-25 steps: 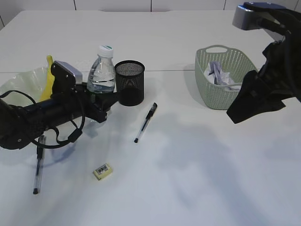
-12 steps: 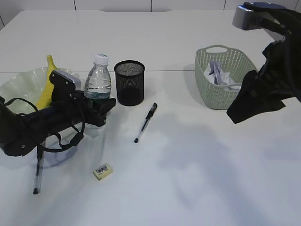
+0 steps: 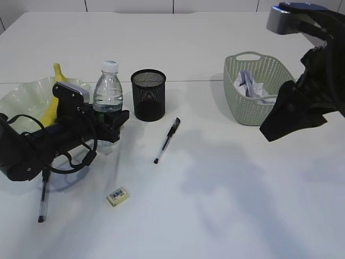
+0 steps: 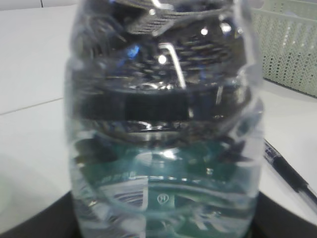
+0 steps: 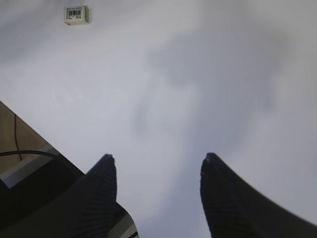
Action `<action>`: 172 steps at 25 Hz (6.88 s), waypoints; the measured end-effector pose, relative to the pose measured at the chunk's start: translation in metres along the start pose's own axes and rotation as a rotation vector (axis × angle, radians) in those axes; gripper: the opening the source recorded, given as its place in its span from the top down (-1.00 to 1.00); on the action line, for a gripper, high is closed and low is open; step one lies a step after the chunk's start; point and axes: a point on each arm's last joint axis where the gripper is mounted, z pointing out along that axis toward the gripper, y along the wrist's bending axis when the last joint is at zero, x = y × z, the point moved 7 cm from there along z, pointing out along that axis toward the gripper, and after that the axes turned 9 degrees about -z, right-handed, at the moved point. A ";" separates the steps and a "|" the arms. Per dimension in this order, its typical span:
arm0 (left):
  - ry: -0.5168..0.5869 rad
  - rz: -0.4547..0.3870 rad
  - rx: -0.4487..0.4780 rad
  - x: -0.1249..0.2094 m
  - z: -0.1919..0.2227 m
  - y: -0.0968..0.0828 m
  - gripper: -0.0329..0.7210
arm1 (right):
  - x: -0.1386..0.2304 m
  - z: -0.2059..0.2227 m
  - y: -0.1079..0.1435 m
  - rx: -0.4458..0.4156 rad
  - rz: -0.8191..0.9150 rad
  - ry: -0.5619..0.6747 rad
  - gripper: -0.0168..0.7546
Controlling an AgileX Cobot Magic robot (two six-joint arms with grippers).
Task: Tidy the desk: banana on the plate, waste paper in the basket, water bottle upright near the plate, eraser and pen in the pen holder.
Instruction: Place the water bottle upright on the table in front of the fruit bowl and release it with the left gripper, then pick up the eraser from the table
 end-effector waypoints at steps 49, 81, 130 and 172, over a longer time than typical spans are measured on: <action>-0.022 0.011 -0.031 -0.001 0.000 0.005 -0.40 | 0.000 0.000 0.000 -0.001 -0.001 0.002 -0.09; 0.014 -0.001 -0.032 -0.008 -0.035 -0.011 -0.86 | 0.000 0.000 0.000 -0.001 -0.002 0.002 -0.09; 0.181 -0.106 -0.423 -0.126 -0.247 -0.056 -0.69 | 0.000 0.000 0.006 -0.037 0.024 0.001 -0.09; 0.739 -0.326 -0.471 -0.151 -0.337 -0.111 -0.57 | -0.080 0.109 0.045 -0.048 -0.022 0.170 -0.08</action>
